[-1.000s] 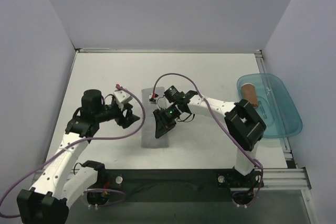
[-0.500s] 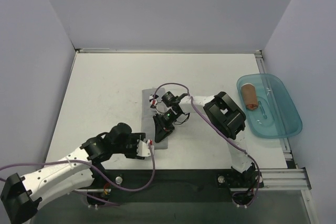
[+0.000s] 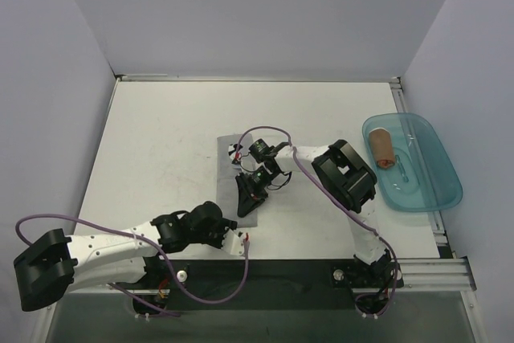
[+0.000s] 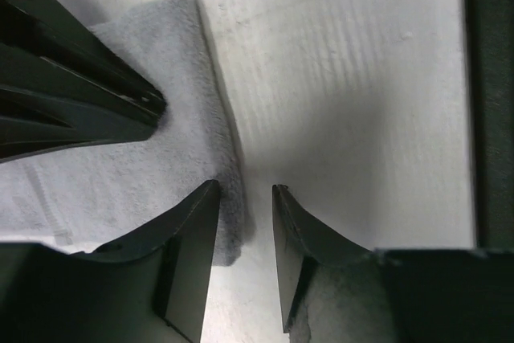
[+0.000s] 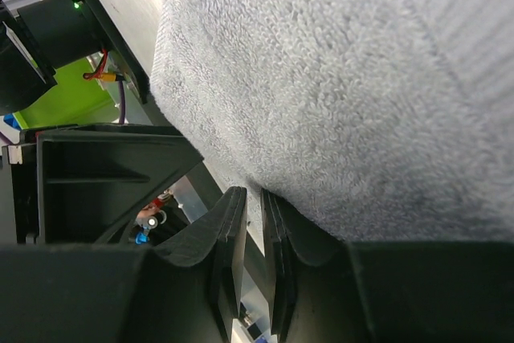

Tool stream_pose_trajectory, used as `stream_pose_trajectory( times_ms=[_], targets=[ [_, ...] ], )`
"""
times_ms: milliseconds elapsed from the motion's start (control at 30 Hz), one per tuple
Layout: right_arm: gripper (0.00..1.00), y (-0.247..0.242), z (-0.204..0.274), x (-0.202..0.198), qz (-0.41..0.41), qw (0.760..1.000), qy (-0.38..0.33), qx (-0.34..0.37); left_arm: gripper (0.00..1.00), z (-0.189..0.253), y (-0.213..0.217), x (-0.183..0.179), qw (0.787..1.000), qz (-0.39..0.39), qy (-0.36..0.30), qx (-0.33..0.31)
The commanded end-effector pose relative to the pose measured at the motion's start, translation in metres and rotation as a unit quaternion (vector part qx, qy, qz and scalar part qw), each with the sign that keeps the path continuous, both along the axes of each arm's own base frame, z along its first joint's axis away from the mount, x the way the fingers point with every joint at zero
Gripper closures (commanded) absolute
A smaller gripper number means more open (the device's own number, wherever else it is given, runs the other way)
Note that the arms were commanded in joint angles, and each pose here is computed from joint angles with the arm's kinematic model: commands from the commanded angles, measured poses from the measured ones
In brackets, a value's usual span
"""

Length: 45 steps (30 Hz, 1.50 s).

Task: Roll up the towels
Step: Roll the towel

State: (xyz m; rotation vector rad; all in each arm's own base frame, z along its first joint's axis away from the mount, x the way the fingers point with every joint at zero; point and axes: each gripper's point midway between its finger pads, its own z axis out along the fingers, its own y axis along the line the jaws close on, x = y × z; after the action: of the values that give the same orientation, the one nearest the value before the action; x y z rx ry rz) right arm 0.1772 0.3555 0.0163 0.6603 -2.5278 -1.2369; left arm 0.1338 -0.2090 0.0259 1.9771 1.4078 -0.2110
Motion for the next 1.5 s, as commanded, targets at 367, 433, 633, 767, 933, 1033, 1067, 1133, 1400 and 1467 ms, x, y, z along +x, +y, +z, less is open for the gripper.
stream_pose_trajectory(
  times_ms=[367,433,633,767,933,1033,1067,1133,1400,1467],
  targets=[
    [0.84,0.000,0.028,0.012,0.037,0.998,-0.054,0.004,0.87,-0.011,-0.003,-0.006,1.000,-0.014,0.007,0.011],
    [0.84,0.001,0.038,0.018,0.042,0.996,-0.077,0.010,0.95,-0.009,-0.003,-0.012,0.999,-0.015,0.027,0.012],
    [0.83,0.012,0.052,0.053,0.029,0.990,-0.137,0.011,1.00,0.009,-0.008,-0.030,0.996,-0.027,0.081,0.003],
    [0.83,0.009,0.036,0.077,0.012,0.988,-0.156,-0.015,1.00,0.026,-0.016,-0.041,0.992,-0.032,0.118,-0.013],
    [0.84,0.005,0.003,0.071,0.017,0.991,-0.128,-0.042,1.00,0.051,-0.026,-0.051,0.985,-0.020,0.169,-0.037],
    [0.85,0.001,-0.008,0.060,0.024,0.992,-0.112,-0.049,1.00,0.064,-0.030,-0.045,0.980,-0.002,0.191,-0.055],
    [0.86,-0.001,-0.011,0.058,0.025,0.992,-0.108,-0.053,1.00,0.067,-0.032,-0.044,0.978,0.001,0.198,-0.061],
    [0.86,-0.002,-0.015,0.054,0.028,0.993,-0.103,-0.054,1.00,0.072,-0.030,-0.031,0.974,0.031,0.212,-0.072],
    [0.86,-0.002,-0.014,0.048,0.035,0.993,-0.103,-0.053,1.00,0.085,-0.024,0.031,0.954,0.126,0.244,-0.117],
    [0.86,-0.002,-0.014,0.047,0.037,0.993,-0.103,-0.052,1.00,0.084,-0.023,0.052,0.950,0.153,0.242,-0.128]
  ],
)
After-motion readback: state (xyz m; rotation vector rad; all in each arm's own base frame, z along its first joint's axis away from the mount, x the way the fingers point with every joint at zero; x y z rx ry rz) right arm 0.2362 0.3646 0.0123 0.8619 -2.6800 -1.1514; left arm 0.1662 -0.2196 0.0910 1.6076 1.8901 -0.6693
